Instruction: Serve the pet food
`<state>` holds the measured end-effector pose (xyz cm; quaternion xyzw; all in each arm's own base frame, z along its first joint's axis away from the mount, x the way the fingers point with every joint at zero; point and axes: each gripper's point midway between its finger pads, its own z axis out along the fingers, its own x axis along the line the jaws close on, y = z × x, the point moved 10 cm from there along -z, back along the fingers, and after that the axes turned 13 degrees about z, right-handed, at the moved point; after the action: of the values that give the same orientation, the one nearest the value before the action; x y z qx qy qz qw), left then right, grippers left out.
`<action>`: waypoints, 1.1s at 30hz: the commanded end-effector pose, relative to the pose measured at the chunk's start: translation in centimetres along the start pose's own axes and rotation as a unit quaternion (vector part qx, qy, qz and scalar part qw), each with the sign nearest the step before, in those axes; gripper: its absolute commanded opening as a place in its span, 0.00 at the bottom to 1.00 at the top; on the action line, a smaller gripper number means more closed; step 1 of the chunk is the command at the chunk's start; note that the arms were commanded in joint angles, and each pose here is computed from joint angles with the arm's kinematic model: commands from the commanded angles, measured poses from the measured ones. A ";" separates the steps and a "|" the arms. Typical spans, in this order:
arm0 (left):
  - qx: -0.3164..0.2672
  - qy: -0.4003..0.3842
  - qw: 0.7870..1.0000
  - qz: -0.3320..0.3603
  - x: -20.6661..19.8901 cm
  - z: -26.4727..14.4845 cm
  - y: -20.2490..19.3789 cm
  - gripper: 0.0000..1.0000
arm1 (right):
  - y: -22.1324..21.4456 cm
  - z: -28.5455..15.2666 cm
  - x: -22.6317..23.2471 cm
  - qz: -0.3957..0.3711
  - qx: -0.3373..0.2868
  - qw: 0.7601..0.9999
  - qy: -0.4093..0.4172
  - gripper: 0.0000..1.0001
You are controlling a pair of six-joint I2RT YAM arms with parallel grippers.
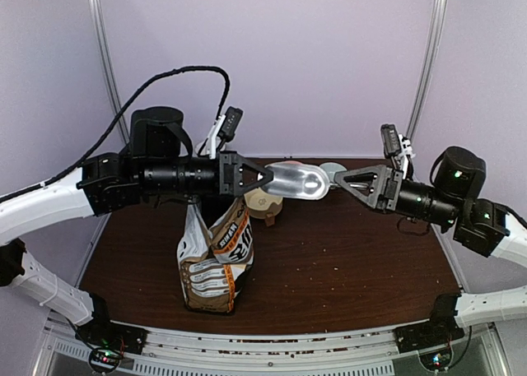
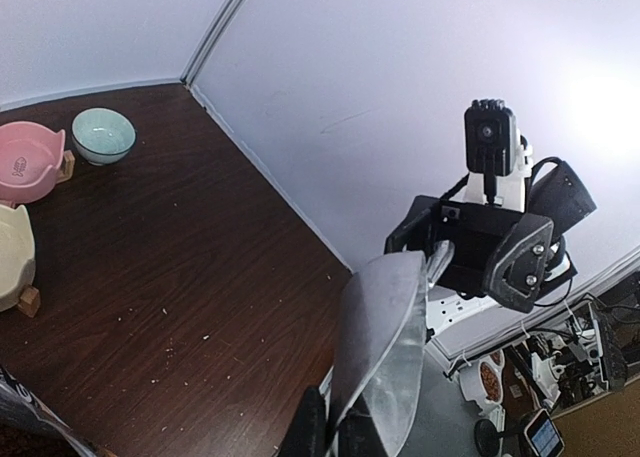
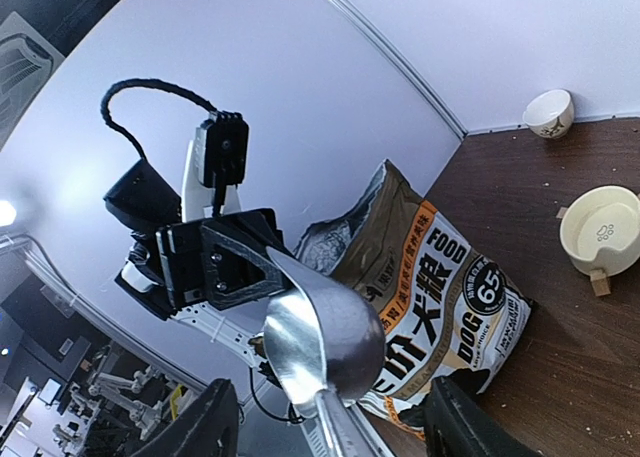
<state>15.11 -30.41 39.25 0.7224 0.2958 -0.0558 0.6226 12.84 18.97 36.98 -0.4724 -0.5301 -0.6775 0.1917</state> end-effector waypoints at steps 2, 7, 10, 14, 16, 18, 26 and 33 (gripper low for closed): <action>-0.041 -0.024 0.999 0.017 -0.9 -0.8 1.2 0.00 | 0.6 -0.3 1.2 0.022 0.000 0.999 0.048 0.60; -0.042 -0.030 0.998 0.018 -0.9 -0.8 1.3 0.00 | 0.5 0.0 1.0 0.025 0.008 0.999 0.042 0.47; -0.040 -0.037 0.998 0.019 -1.0 -0.7 1.2 0.00 | 0.5 0.1 1.0 0.026 0.009 0.999 0.045 0.40; -0.040 -0.040 0.998 0.019 -1.1 -0.6 1.3 0.00 | 0.5 0.3 1.0 0.027 0.017 0.998 0.052 0.29; -0.039 -0.041 0.998 0.019 -1.1 -0.6 1.3 0.00 | 0.4 0.4 0.9 0.028 0.022 0.998 0.050 0.28; -0.039 -0.042 0.998 0.019 -1.1 -0.6 1.3 0.00 | 0.3 0.5 0.8 0.030 0.027 0.998 0.047 0.28; -0.036 -0.051 0.998 0.020 -1.2 -0.3 1.2 0.00 | 0.2 0.9 0.8 0.032 0.039 0.998 0.049 0.28; -0.040 -0.054 0.998 0.020 -1.3 -0.4 1.3 0.00 | 0.2 1.1 0.2 0.039 0.039 0.997 0.047 0.35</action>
<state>15.02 -30.56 39.35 0.7209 0.2815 -0.0682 0.6296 13.52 20.01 36.60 -0.4690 -0.5328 -0.6599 0.2462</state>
